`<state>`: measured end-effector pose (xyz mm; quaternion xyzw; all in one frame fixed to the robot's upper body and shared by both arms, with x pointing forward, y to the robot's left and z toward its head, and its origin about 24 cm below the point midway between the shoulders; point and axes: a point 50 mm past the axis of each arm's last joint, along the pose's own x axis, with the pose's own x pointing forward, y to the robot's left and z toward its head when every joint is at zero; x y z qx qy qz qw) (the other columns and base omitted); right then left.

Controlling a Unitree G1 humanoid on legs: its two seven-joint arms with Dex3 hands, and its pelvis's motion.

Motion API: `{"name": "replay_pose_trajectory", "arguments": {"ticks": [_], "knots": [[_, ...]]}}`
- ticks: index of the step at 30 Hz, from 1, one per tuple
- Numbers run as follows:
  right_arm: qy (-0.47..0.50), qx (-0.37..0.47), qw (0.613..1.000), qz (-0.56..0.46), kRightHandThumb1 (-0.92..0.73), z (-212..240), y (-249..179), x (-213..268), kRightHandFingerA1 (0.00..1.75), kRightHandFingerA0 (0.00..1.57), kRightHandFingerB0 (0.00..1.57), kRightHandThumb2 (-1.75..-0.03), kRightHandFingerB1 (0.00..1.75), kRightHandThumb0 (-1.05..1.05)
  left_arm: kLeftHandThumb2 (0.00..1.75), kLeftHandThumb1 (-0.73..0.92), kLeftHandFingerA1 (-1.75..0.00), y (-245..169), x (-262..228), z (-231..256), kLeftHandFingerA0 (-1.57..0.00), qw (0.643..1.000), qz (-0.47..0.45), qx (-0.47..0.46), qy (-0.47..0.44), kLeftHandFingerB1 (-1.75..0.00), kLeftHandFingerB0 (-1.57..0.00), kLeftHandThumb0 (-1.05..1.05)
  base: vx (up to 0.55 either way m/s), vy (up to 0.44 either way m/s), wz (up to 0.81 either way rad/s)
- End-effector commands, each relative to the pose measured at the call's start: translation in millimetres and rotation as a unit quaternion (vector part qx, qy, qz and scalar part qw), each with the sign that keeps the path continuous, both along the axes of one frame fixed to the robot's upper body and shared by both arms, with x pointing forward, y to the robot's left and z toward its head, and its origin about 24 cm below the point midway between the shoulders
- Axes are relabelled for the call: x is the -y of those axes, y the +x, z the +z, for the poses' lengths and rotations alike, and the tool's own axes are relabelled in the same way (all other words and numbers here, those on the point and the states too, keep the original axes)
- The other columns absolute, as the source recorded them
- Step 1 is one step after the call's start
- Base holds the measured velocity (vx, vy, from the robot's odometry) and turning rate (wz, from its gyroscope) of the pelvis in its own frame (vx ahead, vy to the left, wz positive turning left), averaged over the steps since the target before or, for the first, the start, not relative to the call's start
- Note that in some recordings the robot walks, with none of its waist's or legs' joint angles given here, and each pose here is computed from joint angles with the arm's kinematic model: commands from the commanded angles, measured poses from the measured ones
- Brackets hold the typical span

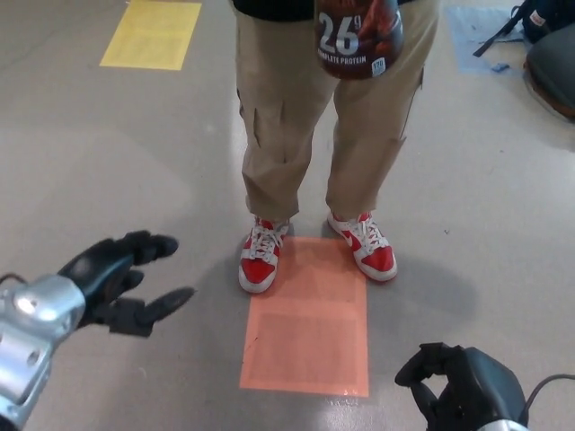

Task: The robot recieved a bottle of protein shake from a person using its left hand and then shake the protein up and down 2 two times and hand it back to the person

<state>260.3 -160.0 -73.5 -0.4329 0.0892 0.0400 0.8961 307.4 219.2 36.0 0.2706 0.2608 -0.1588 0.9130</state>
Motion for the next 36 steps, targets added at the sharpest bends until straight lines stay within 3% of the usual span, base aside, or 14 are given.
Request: {"name": "replay_pose_trajectory", "arguments": {"ticks": [1, 4, 5, 6, 7, 9, 21, 24, 26, 27, 28, 33, 35, 36], "knots": [[-0.011, 0.027, 1.000, -0.012, -0.55, 20, 25, 6, 1.04, 0.94, 0.96, -1.10, 0.74, -0.44, 0.71, 0.43, -0.42, -24, -30, -41, -0.26, 0.978, 0.000, 0.170, 0.123, -0.32, -0.08, -0.65, 0.00, 0.000, 0.00], [-0.003, 0.030, 0.999, -0.018, -0.51, 24, 30, 7, 0.96, 0.94, 0.96, -1.12, 0.75, -0.44, 0.70, 0.42, -0.43, -25, -33, -48, -0.26, 0.975, 0.006, 0.172, 0.144, -0.31, -0.08, -0.63, 0.00, 0.000, 0.00], [-0.005, 0.030, 0.999, -0.018, -0.51, 24, 30, 7, 0.99, 0.92, 0.96, -1.13, 0.75, -0.44, 0.54, 0.48, -0.35, -26, -35, -50, -0.31, 0.975, 0.008, 0.167, 0.143, -0.26, -0.10, -0.56, 0.00, 0.000, 0.00], [-0.007, 0.029, 0.999, -0.018, -0.51, 25, 31, 8, 0.99, 0.92, 0.96, -1.13, 0.75, -0.44, 0.54, 0.48, -0.35, -27, -36, -53, -0.31, 0.977, 0.010, 0.161, 0.142, -0.26, -0.10, -0.56, 0.00, 0.000, 0.00], [-0.005, 0.029, 0.999, -0.019, -0.52, 25, 32, 8, 0.97, 0.93, 0.96, -1.12, 0.75, -0.45, 0.69, 0.41, -0.42, -28, -37, -55, -0.26, 0.978, 0.015, 0.156, 0.138, -0.29, -0.08, -0.61, 0.00, 0.000, 0.00], [-0.007, 0.031, 0.999, -0.017, -0.51, 26, 32, 8, 1.04, 0.97, 0.93, -1.14, 0.81, -0.46, 0.69, 0.41, -0.43, -31, -38, -60, -0.27, 0.977, 0.020, 0.152, 0.146, -0.31, -0.08, -0.61, 0.00, 0.000, 0.00], [-0.013, 0.035, 0.999, -0.025, -0.50, 30, 37, 10, 1.04, 0.98, 0.95, -1.17, 0.83, -0.47, 0.74, 0.43, -0.44, -26, -33, -68, -0.26, 0.976, 0.021, 0.150, 0.157, -0.29, -0.05, -0.62, 0.00, 0.000, 0.00], [0.000, 0.036, 0.999, -0.039, -0.50, 33, 42, 9, 1.18, 0.96, 0.99, -1.20, 0.80, -0.45, 0.78, 0.46, -0.45, -23, -33, -67, -0.25, 0.973, 0.015, 0.152, 0.175, -0.28, -0.03, -0.64, 0.00, 0.000, 0.00], [0.001, 0.041, 0.998, -0.043, -0.53, 36, 45, 9, 1.11, 1.02, 0.95, -1.19, 0.88, -0.43, 0.79, 0.47, -0.44, -20, -32, -65, -0.26, 0.968, 0.010, 0.160, 0.194, -0.27, -0.03, -0.67, 0.00, 0.000, 0.00], [0.004, 0.037, 0.998, -0.049, -0.52, 37, 46, 9, 1.06, 0.97, 0.93, -1.19, 0.87, -0.41, 0.80, 0.48, -0.45, -20, -31, -65, -0.27, 0.965, 0.003, 0.166, 0.204, -0.27, -0.03, -0.66, 0.00, 0.000, 0.00], [0.008, 0.034, 0.998, -0.053, -0.47, 38, 47, 9, 1.15, 0.89, 0.96, -1.23, 0.79, -0.40, 0.81, 0.50, -0.45, -20, -31, -65, -0.26, 0.963, -0.002, 0.168, 0.212, -0.25, -0.03, -0.67, 0.00, 0.000, 0.00], [0.005, 0.039, 0.998, -0.052, -0.43, 39, 48, 9, 1.10, 0.92, 0.98, -1.21, 0.75, -0.39, 0.82, 0.51, -0.45, -22, -31, -66, -0.27, 0.958, -0.016, 0.180, 0.222, -0.27, -0.03, -0.66, 0.00, 0.000, 0.00], [0.006, 0.031, 0.998, -0.051, -0.44, 38, 48, 10, 1.15, 0.85, 0.95, -1.21, 0.73, -0.40, 0.82, 0.51, -0.45, -25, -31, -68, -0.26, 0.957, -0.020, 0.182, 0.225, -0.27, -0.03, -0.65, 0.00, 0.000, 0.00], [0.004, 0.024, 0.998, -0.050, -0.43, 35, 45, 10, 1.18, 0.83, 0.94, -1.22, 0.73, -0.39, 0.60, 0.62, -0.34, -29, -30, -72, -0.34, 0.957, -0.022, 0.181, 0.226, -0.22, -0.11, -0.61, 0.00, 0.000, 0.00]]}}
